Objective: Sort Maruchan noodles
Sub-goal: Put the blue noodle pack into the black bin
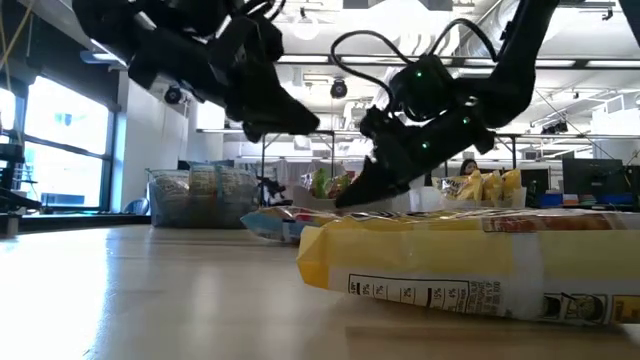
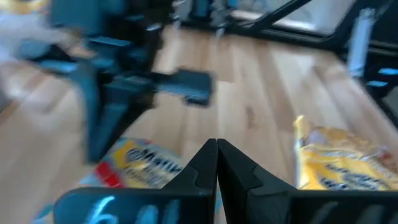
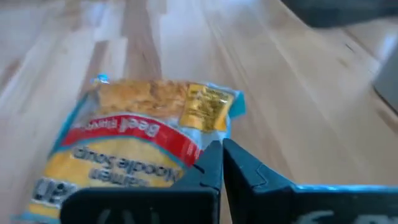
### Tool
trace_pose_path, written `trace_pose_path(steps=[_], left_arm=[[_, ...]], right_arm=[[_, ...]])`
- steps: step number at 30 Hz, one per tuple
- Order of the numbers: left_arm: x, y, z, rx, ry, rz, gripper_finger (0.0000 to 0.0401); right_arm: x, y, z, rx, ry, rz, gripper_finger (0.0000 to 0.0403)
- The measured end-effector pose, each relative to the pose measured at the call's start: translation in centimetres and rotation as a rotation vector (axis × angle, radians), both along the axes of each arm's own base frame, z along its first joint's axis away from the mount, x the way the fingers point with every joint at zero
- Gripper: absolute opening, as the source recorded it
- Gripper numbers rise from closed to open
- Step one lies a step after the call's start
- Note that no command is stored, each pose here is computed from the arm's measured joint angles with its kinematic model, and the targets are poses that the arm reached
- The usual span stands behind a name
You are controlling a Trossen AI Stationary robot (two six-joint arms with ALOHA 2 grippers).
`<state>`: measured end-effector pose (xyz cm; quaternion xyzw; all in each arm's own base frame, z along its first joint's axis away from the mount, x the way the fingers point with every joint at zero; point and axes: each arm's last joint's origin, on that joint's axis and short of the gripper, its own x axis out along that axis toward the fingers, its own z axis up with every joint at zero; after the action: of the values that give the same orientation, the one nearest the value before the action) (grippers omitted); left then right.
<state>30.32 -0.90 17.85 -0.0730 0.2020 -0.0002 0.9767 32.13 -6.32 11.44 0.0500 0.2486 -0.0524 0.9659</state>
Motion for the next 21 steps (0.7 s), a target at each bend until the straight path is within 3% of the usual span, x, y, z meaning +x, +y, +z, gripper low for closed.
trace_pose_path(steps=[6, 12, 16, 21], left_arm=[[-1.0, 2.3, 0.3, 0.01, 0.09, 0.067, 0.0014], [-0.5, 4.3, 0.0, -0.012, 0.152, 0.051, 0.0054], [0.9, 6.1, 0.0, 0.035, 0.151, 0.044, 0.0081], [3.1, 7.9, -1.4, -0.01, 0.182, -0.052, 0.0105]], right_arm=[[1.4, 0.2, 2.0, -0.01, -0.009, 0.09, 0.0], [-1.7, 2.2, 6.7, -0.088, 0.155, 0.095, 0.0], [-4.6, 3.7, 7.4, -0.095, 0.088, 0.054, 0.0], [-7.1, 5.0, 6.0, -0.035, -0.092, -0.005, 0.0]])
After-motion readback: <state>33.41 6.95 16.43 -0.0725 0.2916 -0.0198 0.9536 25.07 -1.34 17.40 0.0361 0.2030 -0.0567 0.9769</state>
